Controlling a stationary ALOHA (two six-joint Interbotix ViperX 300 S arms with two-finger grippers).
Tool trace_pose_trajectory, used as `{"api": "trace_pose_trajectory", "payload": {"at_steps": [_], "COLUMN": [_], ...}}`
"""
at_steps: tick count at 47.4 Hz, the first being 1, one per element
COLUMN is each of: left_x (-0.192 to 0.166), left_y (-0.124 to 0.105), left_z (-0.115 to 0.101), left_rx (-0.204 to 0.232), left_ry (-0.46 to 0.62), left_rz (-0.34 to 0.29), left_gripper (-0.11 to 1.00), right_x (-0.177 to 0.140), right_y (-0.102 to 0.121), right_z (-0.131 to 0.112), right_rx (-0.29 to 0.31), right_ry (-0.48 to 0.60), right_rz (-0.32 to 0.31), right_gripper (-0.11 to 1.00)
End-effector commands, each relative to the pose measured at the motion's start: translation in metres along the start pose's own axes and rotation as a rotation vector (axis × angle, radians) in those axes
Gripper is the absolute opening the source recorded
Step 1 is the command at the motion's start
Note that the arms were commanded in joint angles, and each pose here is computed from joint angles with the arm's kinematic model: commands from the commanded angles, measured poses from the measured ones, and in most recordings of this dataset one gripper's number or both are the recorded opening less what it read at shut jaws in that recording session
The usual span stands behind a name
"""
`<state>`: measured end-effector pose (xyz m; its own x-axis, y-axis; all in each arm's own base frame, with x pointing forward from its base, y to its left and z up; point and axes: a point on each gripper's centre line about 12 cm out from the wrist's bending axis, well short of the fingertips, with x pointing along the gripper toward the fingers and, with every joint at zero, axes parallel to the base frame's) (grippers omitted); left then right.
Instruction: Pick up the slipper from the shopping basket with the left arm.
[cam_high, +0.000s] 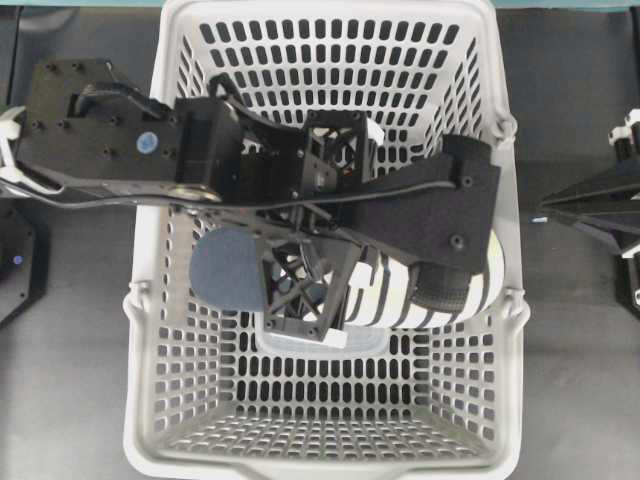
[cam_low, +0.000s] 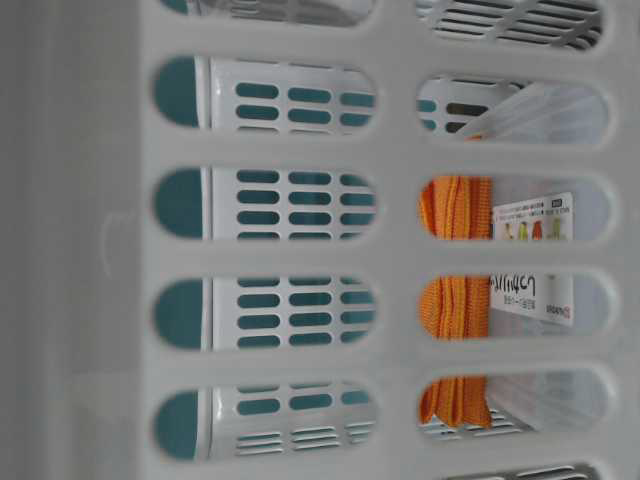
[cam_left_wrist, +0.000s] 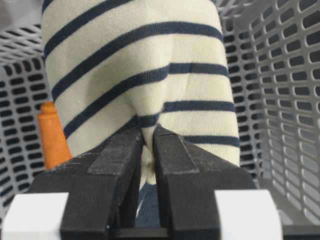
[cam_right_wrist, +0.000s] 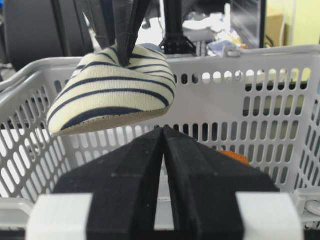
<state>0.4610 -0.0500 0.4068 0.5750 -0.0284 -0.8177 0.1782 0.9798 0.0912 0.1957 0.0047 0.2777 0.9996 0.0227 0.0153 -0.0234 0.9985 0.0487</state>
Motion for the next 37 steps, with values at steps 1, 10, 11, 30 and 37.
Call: {"api": "trace_pose_trajectory", "payload": {"at_steps": [1,10,11,30,37], "left_x": [-0.017,-0.016,-0.017,-0.012,-0.011], "left_y": [0.002,0.001,0.002,0.001,0.0], "left_z": [0.005,0.005,0.005,-0.004,-0.005], "left_rx": [0.001,-0.005,-0.006,-0.008,-0.009], "left_ry": [-0.042,-0.039,-0.041,-0.001,0.003], "left_rz": [0.009,0.007,0.009,0.005,0.002], "left_gripper": [0.06,0.06,0.06,0.06,0.06], "right_x": [0.001,-0.001,-0.001,-0.003,-0.003], "right_y": [0.001,0.0,0.0,0.0,0.0], "right_z": [0.002,0.002,0.002,0.004,0.004], "right_rx": [0.003,0.003,0.003,0.005,0.005], "right_ry": [-0.008,-0.012,-0.014,-0.023,-0.023], "right_rz": [0.003,0.002,0.001,0.002,0.002], "right_gripper": [-0.01,-0.01,-0.01,-0.01,-0.01]}}
